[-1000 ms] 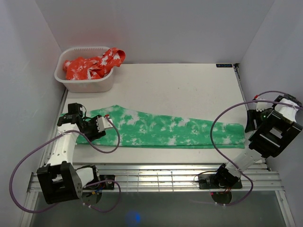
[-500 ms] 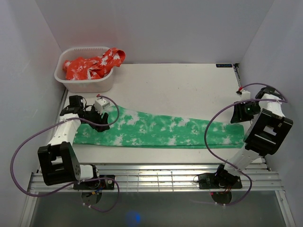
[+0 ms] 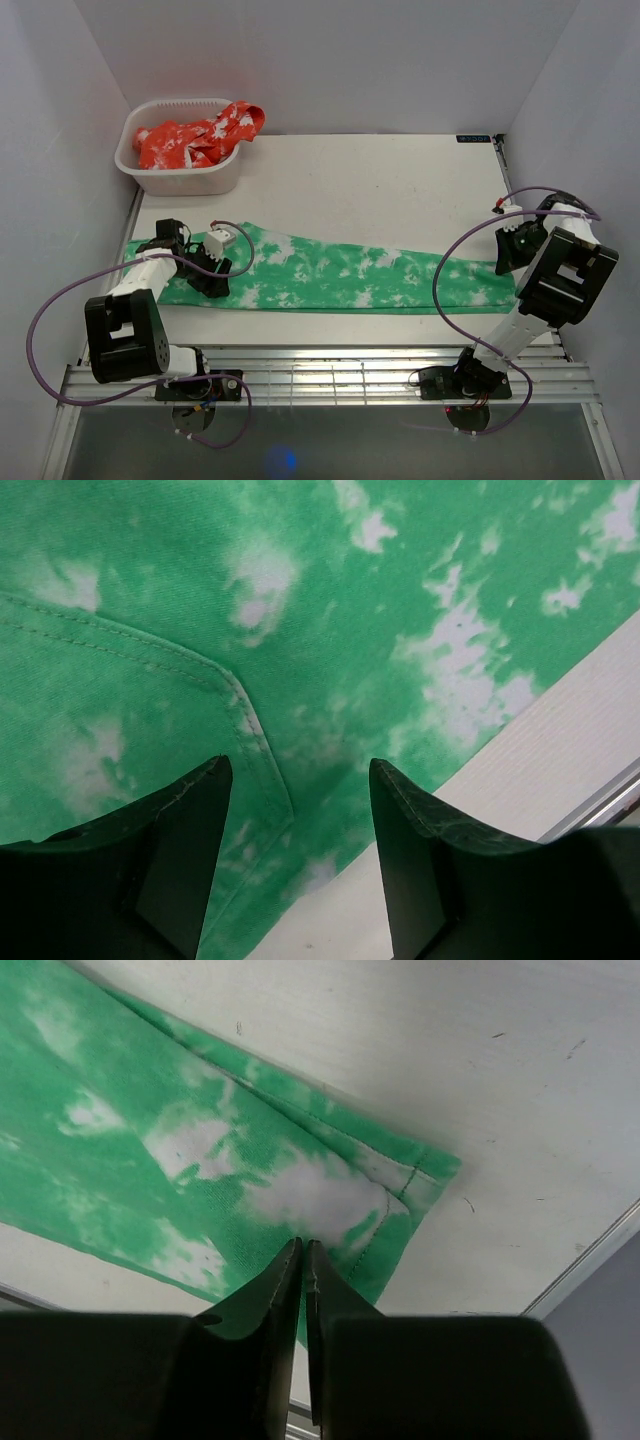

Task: Fold and stack the trousers
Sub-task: Fold the trousers

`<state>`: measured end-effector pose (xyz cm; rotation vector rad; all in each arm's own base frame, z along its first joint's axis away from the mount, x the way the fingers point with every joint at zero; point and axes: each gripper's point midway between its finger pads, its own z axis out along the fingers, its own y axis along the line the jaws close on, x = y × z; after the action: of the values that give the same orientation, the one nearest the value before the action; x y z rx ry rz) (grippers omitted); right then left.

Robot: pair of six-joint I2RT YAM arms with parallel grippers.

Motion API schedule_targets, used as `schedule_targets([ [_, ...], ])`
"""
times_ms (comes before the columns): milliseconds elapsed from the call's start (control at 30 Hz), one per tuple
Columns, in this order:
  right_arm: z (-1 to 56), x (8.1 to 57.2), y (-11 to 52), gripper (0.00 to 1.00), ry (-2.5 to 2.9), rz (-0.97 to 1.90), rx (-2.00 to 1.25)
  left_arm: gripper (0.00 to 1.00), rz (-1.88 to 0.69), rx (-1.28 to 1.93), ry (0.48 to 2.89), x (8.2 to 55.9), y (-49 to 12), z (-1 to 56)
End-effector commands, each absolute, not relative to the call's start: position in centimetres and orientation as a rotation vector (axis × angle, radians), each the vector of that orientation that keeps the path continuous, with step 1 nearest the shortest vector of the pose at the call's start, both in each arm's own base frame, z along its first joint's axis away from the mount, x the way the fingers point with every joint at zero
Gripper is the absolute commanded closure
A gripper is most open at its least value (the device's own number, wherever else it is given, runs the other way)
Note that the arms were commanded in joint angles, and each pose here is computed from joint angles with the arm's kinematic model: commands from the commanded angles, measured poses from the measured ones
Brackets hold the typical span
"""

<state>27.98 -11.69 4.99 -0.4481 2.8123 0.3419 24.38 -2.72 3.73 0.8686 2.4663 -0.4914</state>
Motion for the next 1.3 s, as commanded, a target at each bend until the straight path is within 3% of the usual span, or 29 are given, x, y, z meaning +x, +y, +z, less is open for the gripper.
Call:
schedule_targets([
  [0, 4.5, 26.0, -11.5, 0.9, 2.858, 0.369, -0.543, 0.32, -0.442, 0.911, 2.441, 24.6, -2.2, 3.9],
  [367, 0.6, 21.6, -9.9, 0.89, 2.86, 0.283, -0.636, 0.32, -0.427, 0.94, 2.435, 25.4, -1.9, 4.5],
  [467, 1.2, 22.4, -10.4, 0.75, 2.782, 0.167, -0.646, 0.32, -0.436, 0.94, 2.439, 25.2, -2.0, 4.4],
  [567, 3.1, 23.8, -10.8, 0.68, 2.698, 0.08, -0.626, 0.32, -0.44, 0.938, 2.443, 25.0, -2.1, 4.3],
  [633, 4.9, 24.8, -11.1, 0.56, 2.637, 0.029, -0.603, 0.32, -0.442, 0.936, 2.449, 24.9, -2.1, 4.2],
  [667, 5.6, 25.2, -11.1, 0.48, 2.616, 0.017, -0.595, 0.32, -0.444, 0.934, 2.448, 24.8, -2.1, 4.2],
  [700, 6.4, 25.7, -11.3, 0.32, 2.595, -0.001, -0.588, 0.32, -0.443, 0.936, 2.45, 24.7, -2.1, 4.1],
  [767, 7.5, 26.1, -11.6, 0.12, 2.569, -0.034, -0.571, 0.32, -0.444, 0.936, 2.451, 24.7, -2.1, 4.1],
  [867, 7.4, 26.1, -12.1, 0.12, 2.6, -0.049, -0.551, 0.32, -0.445, 0.937, 2.454, 24.6, -2.1, 4.0],
  [1167, 3.8, 24.1, -10.4, 0.39, 2.777, 0.212, -0.487, 0.32, -0.438, 0.945, 2.457, 24.3, -2.0, 3.8],
  [1267, 3.9, 23.5, -9.3, 0.44, 2.795, 0.352, -0.428, 0.32, -0.43, 0.956, 2.452, 24.1, -2.0, 3.7],
])
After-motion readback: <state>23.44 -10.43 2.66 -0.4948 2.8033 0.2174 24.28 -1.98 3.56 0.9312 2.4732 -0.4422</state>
